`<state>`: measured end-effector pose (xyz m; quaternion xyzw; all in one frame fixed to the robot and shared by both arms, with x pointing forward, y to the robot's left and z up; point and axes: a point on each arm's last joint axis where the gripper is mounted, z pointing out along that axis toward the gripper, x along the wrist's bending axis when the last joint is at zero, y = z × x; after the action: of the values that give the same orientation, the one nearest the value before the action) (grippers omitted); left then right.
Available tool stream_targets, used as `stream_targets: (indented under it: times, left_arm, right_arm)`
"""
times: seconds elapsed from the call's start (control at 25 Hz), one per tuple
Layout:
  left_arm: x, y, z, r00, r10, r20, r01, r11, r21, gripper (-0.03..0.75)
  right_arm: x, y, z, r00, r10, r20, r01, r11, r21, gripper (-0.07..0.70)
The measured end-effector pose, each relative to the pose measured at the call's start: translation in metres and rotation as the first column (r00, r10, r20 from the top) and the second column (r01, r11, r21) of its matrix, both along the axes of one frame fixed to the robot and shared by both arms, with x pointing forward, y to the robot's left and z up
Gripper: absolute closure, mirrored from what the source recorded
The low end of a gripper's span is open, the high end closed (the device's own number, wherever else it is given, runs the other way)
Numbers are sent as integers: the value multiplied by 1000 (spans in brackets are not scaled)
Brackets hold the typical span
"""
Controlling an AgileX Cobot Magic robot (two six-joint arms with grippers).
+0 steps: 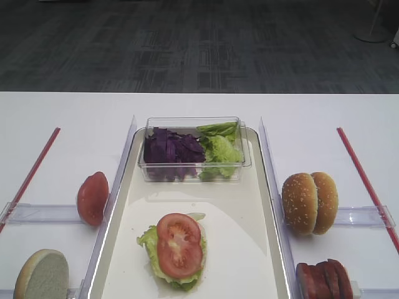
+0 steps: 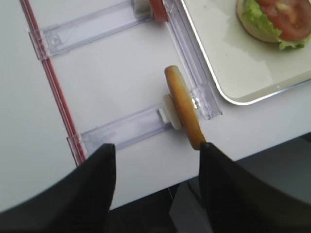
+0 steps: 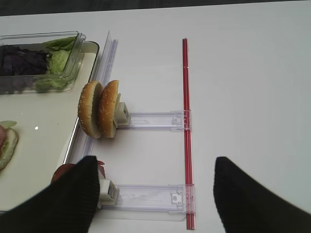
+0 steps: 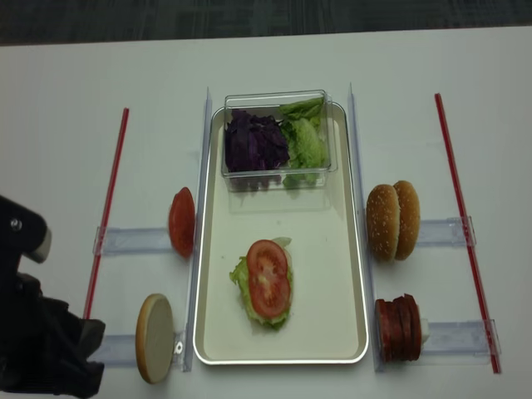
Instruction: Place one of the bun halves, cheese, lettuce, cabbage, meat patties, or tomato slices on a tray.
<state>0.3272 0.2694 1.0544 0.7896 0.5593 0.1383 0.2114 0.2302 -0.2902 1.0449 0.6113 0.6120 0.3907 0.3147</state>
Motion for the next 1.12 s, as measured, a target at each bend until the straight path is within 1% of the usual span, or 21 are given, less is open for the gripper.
stream_targets:
  times: [0.2,0.32,0.52,0.72,0.84,0.92,1.04,1.12]
  left_arm:
    - [-19,6,-11,999,1,51,0,1000,-18,347]
    - [-29,10,-12,995,2,97,2,999,-35,347]
    - [-43,14,-6,980,7,197,7,998,-69,347]
    - [-54,18,-3,964,12,265,13,996,-92,347]
    - [-61,20,-1,951,20,308,13,994,-106,347]
    - [-66,22,0,940,25,341,16,993,-117,347]
    - [-75,25,1,919,33,394,23,991,-135,347]
    - [-81,27,2,898,40,439,30,988,-150,347]
  right_arm:
    - [0,0,0,1000,0,0,0,1000,0,112]
    - [0,0,0,1000,0,0,0,1000,0,113]
    - [0,0,0,1000,0,0,0,1000,0,113]
    - [0,0,0,1000,0,0,0,1000,0,113]
    - [0,0,0,1000,0,0,0,1000,0,113]
    - [0,0,0,1000,0,0,0,1000,0,113]
    - [0,0,0,1000,1,0,-1,1000,1,113]
    - [0,0,0,1000,1,0,-1,1000,1,113]
